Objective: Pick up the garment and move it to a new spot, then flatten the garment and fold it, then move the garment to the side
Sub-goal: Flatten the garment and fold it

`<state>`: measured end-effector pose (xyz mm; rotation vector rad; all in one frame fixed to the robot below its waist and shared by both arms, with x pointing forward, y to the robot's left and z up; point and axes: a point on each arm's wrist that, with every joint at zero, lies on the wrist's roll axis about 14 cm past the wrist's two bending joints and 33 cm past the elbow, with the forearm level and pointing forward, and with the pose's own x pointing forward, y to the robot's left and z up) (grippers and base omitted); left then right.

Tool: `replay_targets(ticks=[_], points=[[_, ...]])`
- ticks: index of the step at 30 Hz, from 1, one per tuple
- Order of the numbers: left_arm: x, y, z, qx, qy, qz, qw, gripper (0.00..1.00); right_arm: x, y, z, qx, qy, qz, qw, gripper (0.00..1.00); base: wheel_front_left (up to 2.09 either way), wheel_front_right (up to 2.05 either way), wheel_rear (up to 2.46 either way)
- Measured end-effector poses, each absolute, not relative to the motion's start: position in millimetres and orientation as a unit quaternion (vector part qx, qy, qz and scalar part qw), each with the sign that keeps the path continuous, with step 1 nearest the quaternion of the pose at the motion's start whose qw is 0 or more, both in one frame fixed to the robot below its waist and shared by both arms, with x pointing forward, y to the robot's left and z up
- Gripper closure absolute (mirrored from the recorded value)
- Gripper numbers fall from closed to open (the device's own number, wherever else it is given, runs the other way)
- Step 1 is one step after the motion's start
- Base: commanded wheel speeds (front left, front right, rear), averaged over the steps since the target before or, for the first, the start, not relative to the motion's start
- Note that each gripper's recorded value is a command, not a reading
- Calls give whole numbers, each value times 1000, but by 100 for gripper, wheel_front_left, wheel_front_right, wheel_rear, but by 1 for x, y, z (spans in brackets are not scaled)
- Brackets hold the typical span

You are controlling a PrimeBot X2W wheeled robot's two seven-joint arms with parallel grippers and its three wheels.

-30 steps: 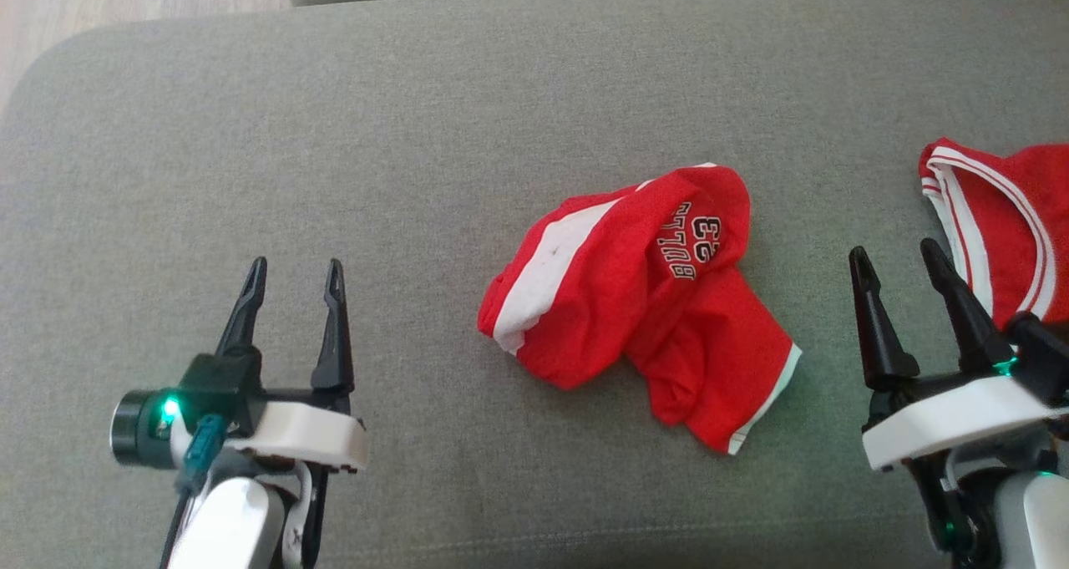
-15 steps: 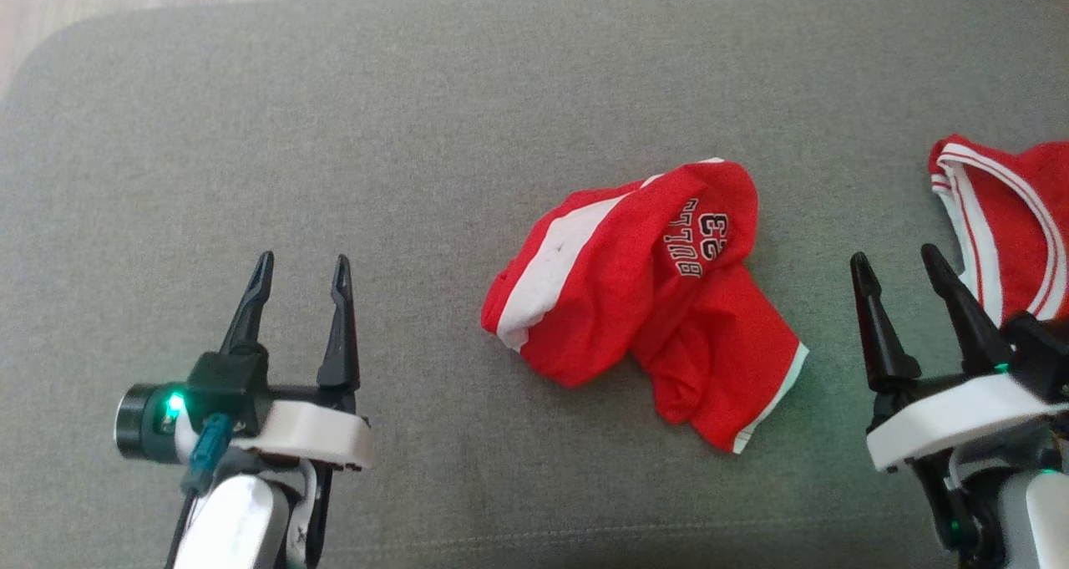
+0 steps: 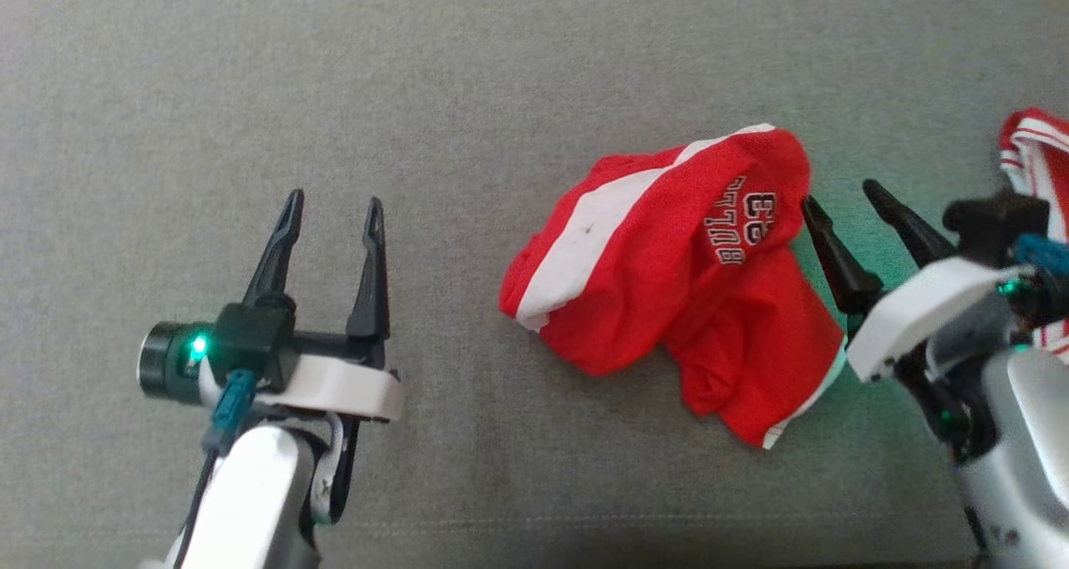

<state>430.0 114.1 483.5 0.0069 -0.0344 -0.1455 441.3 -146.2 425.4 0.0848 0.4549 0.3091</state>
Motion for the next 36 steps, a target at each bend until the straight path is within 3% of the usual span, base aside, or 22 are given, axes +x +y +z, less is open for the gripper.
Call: replay_targets(ticks=[11, 13, 15, 23, 31, 36], points=[[439, 116, 473, 5, -8, -68, 998, 0, 457, -125, 383, 57, 326, 200, 922, 1, 0, 0, 0], [440, 116, 472, 4, -7, -69, 998, 0, 457, -122, 382, 72, 334, 205, 917, 55, 0, 0, 0], [440, 115, 472, 5, -7, -70, 997, 0, 453, -118, 380, 80, 345, 215, 910, 100, 0, 0, 0], [445, 115, 477, 2, -15, -69, 997, 0, 454, -117, 387, 114, 334, 218, 910, 100, 0, 0, 0], [444, 111, 486, 3, -27, -74, 997, 0, 478, -143, 447, 99, 192, 193, 957, 100, 0, 0, 0], [443, 106, 492, 2, -35, -84, 996, 0, 462, -180, 451, 56, 160, 147, 975, 100, 0, 0, 0]])
